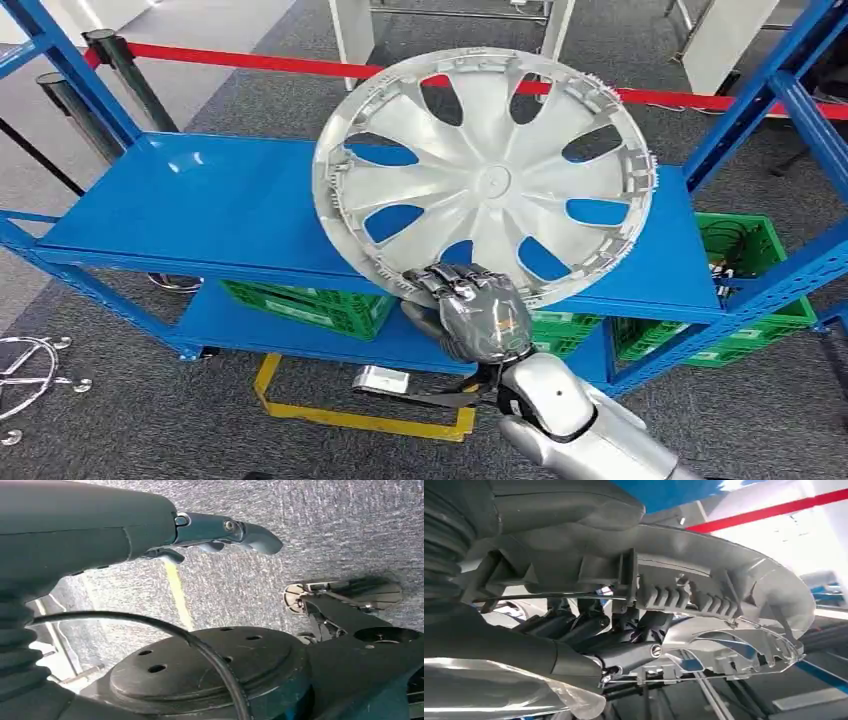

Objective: Take the parts from the cabinet and place them on the table.

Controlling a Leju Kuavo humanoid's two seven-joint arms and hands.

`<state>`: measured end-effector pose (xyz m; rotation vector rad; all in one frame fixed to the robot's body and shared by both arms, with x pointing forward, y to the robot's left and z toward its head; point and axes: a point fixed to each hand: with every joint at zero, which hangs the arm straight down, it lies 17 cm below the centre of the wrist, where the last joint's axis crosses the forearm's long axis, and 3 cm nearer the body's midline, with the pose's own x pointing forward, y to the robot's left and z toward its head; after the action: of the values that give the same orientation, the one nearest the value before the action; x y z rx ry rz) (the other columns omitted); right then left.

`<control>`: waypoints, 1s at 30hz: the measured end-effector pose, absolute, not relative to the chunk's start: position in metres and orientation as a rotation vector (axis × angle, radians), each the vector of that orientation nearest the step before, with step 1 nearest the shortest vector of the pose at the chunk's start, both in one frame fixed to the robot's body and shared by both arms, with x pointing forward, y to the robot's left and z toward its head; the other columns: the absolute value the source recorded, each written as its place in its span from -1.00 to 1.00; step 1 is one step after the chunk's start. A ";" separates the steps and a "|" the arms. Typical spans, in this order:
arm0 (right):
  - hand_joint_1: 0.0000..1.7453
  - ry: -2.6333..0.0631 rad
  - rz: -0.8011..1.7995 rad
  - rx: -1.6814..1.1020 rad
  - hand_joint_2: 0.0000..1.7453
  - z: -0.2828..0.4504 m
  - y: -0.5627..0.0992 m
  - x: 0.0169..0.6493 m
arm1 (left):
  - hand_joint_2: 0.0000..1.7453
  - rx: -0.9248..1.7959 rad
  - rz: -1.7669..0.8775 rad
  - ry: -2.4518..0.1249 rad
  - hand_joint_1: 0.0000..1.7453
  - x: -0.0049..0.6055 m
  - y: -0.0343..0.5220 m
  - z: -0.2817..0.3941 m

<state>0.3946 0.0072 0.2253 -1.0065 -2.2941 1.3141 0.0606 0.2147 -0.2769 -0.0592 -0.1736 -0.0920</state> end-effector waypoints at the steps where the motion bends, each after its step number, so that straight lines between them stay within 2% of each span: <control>1: 1.00 -2.304 1.314 -1.007 1.00 0.227 0.009 0.392 | 1.00 -0.059 -0.093 -0.174 -1.00 0.061 0.215 -0.277; 30: 1.00 -2.405 1.330 -1.051 1.00 0.239 0.020 0.370 | 1.00 -0.051 -0.130 -0.204 -1.00 0.071 0.217 -0.276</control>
<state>0.3698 0.0202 0.2395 -1.0507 -2.4050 1.3304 0.0711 0.2171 -0.2758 -0.0508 -0.2038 -0.1300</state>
